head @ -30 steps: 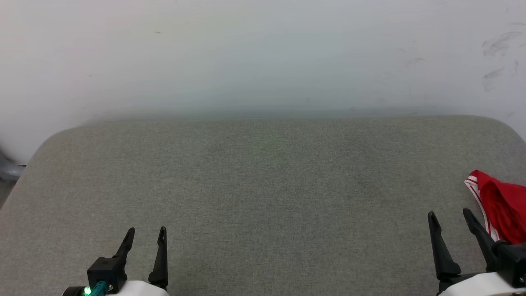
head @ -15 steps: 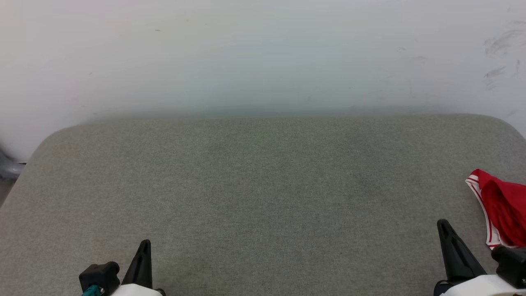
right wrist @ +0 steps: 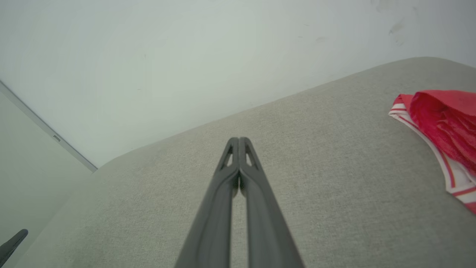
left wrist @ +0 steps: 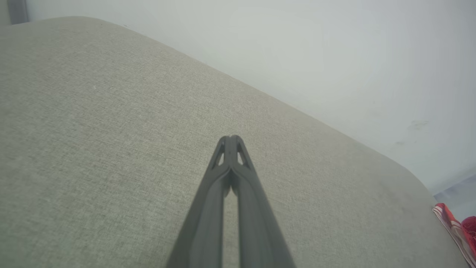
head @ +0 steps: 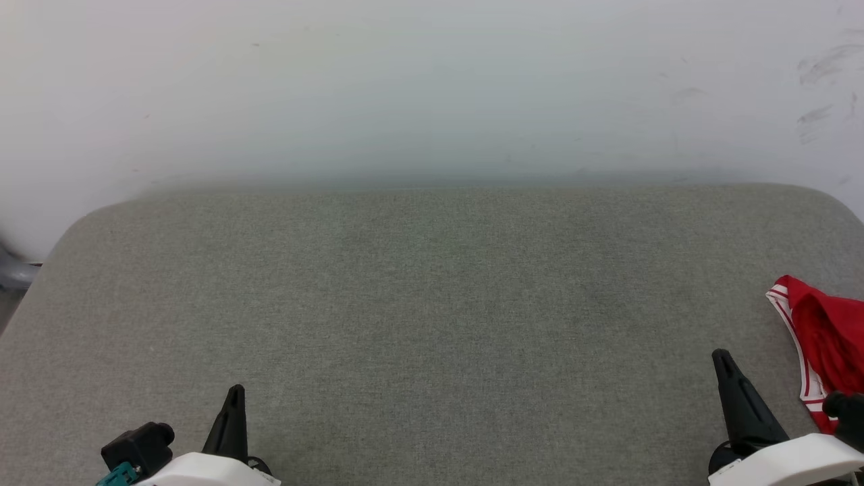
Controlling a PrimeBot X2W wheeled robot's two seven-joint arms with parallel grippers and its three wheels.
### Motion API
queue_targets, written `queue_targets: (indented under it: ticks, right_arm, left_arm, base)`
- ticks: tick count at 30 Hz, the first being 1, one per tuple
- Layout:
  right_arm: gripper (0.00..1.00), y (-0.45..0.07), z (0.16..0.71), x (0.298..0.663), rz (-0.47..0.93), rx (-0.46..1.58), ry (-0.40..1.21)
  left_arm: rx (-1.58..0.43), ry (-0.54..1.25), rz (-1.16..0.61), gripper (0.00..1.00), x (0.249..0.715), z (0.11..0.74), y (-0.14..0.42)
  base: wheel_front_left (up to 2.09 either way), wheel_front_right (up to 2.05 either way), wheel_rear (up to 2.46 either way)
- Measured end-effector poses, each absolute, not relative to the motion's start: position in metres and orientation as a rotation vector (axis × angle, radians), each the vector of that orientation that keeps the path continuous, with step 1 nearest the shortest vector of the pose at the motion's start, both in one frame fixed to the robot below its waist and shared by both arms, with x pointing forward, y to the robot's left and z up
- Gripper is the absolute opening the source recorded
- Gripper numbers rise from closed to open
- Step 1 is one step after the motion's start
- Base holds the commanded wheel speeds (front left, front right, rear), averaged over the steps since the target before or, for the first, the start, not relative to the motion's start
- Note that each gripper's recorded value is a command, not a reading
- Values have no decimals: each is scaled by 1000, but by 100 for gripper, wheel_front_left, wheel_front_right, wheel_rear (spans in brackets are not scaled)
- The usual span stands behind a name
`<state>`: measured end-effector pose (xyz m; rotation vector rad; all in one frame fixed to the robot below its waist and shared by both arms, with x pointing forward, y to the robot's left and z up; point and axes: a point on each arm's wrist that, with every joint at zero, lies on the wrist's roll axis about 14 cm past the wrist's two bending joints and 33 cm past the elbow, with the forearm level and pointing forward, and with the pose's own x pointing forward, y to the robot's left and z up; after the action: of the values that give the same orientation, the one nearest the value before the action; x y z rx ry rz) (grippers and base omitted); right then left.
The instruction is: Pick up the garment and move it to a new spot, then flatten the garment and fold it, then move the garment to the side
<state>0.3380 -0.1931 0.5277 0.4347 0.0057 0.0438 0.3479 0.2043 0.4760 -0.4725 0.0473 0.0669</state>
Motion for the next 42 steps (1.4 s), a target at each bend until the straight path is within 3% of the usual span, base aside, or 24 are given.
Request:
queue_targets:
  ticks: [42]
  right_arm:
    - [0,-195,516,362,32,1024,19]
  left_arm:
    - [-1042,47,83,0,368,486,204]
  base:
    - [0,0,0]
